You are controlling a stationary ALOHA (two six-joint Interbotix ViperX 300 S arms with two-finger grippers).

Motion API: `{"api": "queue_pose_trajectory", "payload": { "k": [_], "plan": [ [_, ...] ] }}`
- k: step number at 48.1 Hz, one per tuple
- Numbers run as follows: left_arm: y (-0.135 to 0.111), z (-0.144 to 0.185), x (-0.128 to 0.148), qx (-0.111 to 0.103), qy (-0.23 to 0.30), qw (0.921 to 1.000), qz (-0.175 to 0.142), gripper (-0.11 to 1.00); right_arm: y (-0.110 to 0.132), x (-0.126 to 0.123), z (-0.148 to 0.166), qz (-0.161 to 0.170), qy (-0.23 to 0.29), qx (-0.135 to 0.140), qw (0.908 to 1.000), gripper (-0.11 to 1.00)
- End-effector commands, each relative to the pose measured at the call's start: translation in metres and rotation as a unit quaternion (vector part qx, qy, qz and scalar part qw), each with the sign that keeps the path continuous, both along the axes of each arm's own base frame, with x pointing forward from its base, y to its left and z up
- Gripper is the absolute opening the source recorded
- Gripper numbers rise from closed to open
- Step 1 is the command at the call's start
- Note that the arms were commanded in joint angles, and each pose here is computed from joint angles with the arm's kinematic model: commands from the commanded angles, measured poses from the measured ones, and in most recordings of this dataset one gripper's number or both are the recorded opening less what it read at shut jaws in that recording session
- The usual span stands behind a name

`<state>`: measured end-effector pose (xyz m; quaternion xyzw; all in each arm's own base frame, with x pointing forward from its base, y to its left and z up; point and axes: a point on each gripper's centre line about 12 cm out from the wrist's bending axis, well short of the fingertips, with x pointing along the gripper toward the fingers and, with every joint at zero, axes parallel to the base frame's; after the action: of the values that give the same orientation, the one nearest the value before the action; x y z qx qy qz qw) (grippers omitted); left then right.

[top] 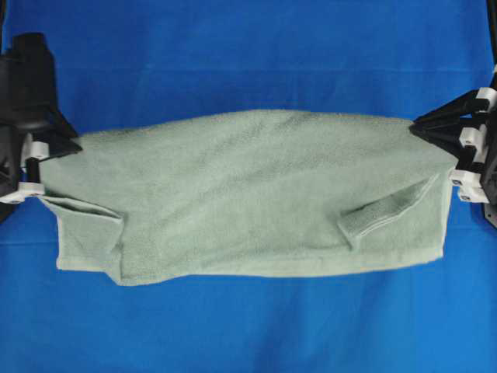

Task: Fold a bath towel.

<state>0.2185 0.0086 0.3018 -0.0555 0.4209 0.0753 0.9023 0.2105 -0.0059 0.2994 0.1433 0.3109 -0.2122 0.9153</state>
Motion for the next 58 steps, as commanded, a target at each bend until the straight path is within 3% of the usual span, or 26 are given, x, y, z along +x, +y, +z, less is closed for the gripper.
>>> {"api": "queue_pose_trajectory", "payload": {
  "k": [1,7,14,19,23,34,42,48,58],
  "plan": [
    [-0.006,0.009,0.004,-0.012,-0.027,0.9995,-0.006,0.11,-0.005,0.006,0.004,-0.015,0.0,-0.01,0.9998,0.05],
    [-0.027,0.016,0.015,-0.038,-0.076,0.9957,-0.037,0.11,-0.03,0.009,-0.003,-0.078,0.027,-0.033,0.996,0.05],
    [-0.06,0.023,0.026,-0.077,-0.125,0.986,-0.079,0.11,-0.073,0.013,-0.011,-0.157,0.058,-0.067,0.9836,0.05],
    [-0.077,0.02,0.032,-0.103,-0.127,0.9824,-0.09,0.11,-0.104,0.013,-0.014,-0.196,0.076,-0.087,0.9738,0.05],
    [-0.086,0.017,0.037,-0.119,-0.123,0.9811,-0.09,0.11,-0.129,0.015,-0.014,-0.209,0.084,-0.105,0.9687,0.06],
    [-0.113,0.021,0.056,-0.152,-0.143,0.9719,-0.11,0.11,-0.183,0.043,0.0,-0.171,0.033,-0.151,0.9731,0.05],
    [-0.128,0.035,0.064,-0.162,-0.163,0.9646,-0.129,0.11,-0.192,0.056,0.021,-0.157,0.012,-0.174,0.9719,0.05],
    [-0.133,0.052,0.07,-0.169,-0.183,0.9591,-0.134,0.1,-0.176,0.058,0.042,-0.141,-0.007,-0.187,0.9721,0.05],
    [-0.148,0.07,0.094,-0.179,-0.226,0.9459,-0.15,0.1,-0.116,0.037,0.071,-0.107,-0.027,-0.184,0.9768,0.05]
  ]
}}
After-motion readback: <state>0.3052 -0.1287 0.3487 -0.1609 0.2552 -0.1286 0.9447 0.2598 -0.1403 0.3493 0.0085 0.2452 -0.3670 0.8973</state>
